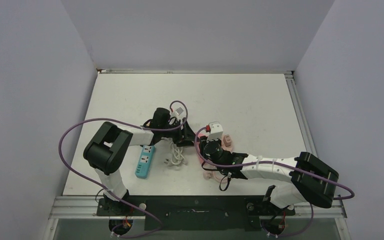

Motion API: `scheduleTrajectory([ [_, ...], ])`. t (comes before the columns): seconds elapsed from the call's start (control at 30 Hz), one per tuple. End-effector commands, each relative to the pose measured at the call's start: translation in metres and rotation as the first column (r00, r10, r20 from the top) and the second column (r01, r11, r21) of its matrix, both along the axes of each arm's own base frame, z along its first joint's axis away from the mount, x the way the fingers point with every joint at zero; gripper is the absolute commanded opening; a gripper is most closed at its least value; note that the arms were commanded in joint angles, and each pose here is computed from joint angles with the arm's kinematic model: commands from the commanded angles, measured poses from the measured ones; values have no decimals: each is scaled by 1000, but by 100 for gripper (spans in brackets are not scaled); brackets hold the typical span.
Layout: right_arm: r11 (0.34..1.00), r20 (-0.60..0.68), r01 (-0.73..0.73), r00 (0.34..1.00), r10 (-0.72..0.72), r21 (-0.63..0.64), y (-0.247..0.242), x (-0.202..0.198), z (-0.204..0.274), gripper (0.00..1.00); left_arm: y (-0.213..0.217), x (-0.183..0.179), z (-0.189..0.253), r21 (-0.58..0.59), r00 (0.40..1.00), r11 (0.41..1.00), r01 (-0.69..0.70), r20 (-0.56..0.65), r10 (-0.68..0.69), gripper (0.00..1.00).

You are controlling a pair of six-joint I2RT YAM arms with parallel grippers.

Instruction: Pull the plug off the socket

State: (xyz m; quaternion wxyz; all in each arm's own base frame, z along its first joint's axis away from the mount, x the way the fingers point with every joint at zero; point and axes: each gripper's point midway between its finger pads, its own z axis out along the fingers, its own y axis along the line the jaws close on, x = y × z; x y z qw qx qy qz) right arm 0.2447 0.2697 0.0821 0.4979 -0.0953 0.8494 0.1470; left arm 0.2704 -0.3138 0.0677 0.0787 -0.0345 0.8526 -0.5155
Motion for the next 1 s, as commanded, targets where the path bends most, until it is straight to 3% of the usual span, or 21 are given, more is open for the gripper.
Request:
scheduleTrajectory([
  [0.0, 988, 45, -7, 999, 0, 155, 17, 4, 31, 5, 3, -6, -20, 49, 999, 999, -20, -35, 21, 55],
  [0.07, 987, 42, -5, 999, -2, 159, 17, 4, 32, 5, 4, -5, -21, 50, 999, 998, -31, -40, 33, 61],
  [0.23, 984, 37, -4, 999, -2, 176, 19, 3, 33, 5, 1, 0, -16, 5, 996, 997, -78, -35, 78, 61],
  [0.7, 984, 19, 7, 1000, -11, 176, 19, 4, 27, 5, -8, -7, -21, -29, 995, 997, -73, -70, 71, 36],
  [0.97, 983, -11, 21, 1000, -19, 183, 16, 6, 19, 5, -6, -4, -18, -3, 997, 998, -66, -36, 66, 33],
])
